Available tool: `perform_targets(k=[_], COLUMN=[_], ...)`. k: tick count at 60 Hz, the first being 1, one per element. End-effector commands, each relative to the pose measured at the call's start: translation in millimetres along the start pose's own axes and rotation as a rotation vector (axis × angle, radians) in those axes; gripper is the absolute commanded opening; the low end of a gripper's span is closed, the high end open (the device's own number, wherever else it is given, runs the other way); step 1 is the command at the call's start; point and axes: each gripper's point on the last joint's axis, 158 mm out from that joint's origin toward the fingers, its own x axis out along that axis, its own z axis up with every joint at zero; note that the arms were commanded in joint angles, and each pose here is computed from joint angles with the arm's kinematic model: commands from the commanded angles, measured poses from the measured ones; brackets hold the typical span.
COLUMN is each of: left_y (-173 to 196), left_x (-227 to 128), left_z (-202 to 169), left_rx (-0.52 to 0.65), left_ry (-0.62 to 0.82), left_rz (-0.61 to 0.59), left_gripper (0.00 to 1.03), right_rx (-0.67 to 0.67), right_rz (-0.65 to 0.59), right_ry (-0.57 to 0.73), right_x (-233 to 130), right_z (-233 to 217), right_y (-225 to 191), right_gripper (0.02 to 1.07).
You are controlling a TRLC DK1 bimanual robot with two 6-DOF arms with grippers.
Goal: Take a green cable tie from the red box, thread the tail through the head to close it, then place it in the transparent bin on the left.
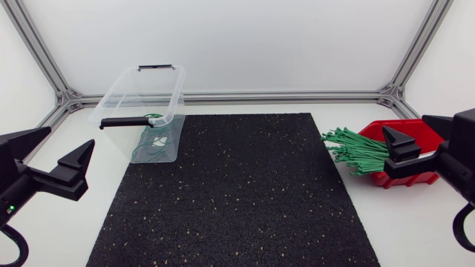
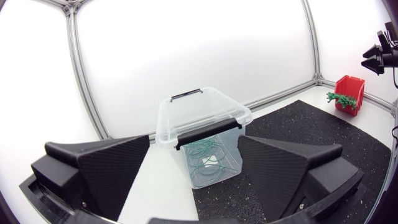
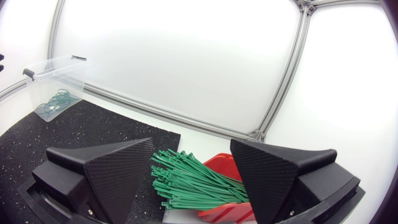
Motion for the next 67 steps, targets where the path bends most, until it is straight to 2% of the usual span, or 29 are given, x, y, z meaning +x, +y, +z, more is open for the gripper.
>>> perform_targets(k=[1,38,50,67], left_y=[2.1,1.7,1.7,1.7], left_x=[-2.1,-8.5,-8.5,-8.5], left_z=[-13.3,-85.5,-85.5,-85.5], left_rx=[-0.050,-0.254,-0.254,-0.254], left_ry=[-0.003,-0.045,-0.045,-0.045], left_rz=[0.026,0.121,0.121,0.121], left_gripper=[0.99,0.99,0.99,0.99], right_rx=[0.040,0.234,0.292,0.292], right_rz=[-0.015,-0.024,-0.024,-0.024], right_ry=[-0.015,-0.127,-0.162,-0.162], right_x=[-2.4,-14.0,-12.9,-12.9], right_z=[-9.6,-58.5,-73.5,-73.5], right_y=[-0.7,10.8,14.8,14.8], right_gripper=[0.92,0.91,0.91,0.88])
